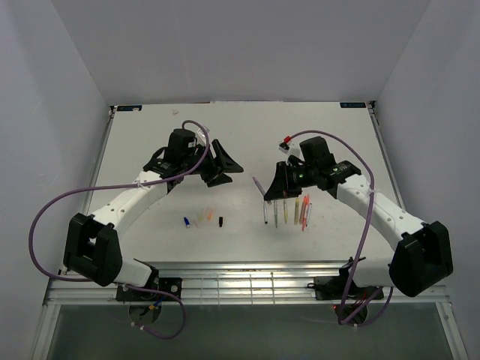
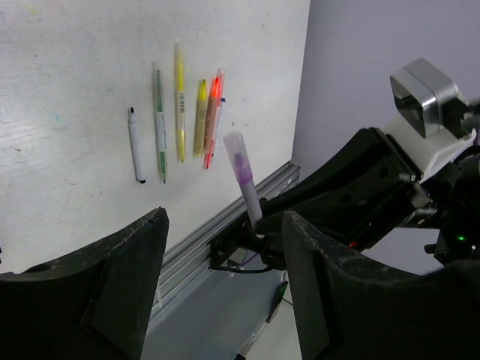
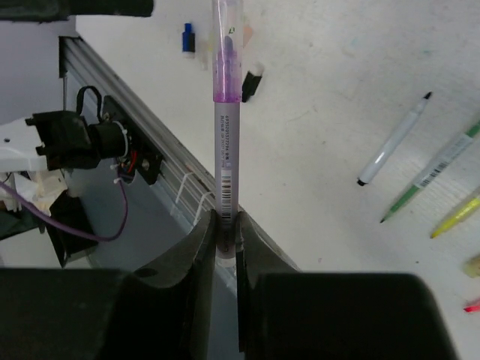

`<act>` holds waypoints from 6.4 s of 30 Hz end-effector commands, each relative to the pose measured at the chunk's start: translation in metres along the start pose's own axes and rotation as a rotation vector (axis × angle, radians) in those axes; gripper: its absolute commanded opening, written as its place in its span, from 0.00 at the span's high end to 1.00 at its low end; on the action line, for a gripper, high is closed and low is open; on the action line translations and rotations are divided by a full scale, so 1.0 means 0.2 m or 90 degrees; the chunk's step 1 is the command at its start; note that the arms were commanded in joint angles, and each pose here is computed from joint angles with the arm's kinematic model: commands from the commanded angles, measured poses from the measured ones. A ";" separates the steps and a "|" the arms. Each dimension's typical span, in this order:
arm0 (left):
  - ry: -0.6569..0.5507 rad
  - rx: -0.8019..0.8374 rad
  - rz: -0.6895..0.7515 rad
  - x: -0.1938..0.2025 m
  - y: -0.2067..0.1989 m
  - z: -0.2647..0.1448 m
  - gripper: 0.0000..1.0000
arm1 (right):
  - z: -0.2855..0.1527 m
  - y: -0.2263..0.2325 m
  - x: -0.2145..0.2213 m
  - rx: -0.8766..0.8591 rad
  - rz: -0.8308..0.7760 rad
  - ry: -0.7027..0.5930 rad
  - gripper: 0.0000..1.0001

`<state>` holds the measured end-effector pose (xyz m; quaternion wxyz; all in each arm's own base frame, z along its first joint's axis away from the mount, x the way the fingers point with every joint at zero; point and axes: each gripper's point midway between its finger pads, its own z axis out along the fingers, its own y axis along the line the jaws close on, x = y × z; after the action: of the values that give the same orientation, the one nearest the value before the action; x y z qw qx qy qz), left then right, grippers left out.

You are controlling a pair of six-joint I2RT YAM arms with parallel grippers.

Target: Open the pen caps

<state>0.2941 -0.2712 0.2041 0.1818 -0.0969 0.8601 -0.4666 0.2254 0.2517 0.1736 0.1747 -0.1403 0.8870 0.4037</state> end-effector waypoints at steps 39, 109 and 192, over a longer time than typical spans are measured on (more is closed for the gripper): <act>0.043 0.004 -0.050 0.13 -0.07 0.09 0.84 | 0.08 0.30 0.05 -0.135 -0.053 0.015 0.90; 0.155 -0.317 0.043 0.40 0.46 0.11 1.00 | 0.53 -0.41 0.24 0.296 -0.003 0.032 0.92; 0.102 -0.348 0.116 0.26 0.31 0.09 0.38 | 0.32 -0.35 0.15 0.315 -0.081 0.011 0.40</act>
<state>0.2467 -0.2689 0.0961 0.0738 -0.0327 0.9784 -0.1901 0.2273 0.2518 0.0381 0.1817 -0.1492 0.9591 0.1575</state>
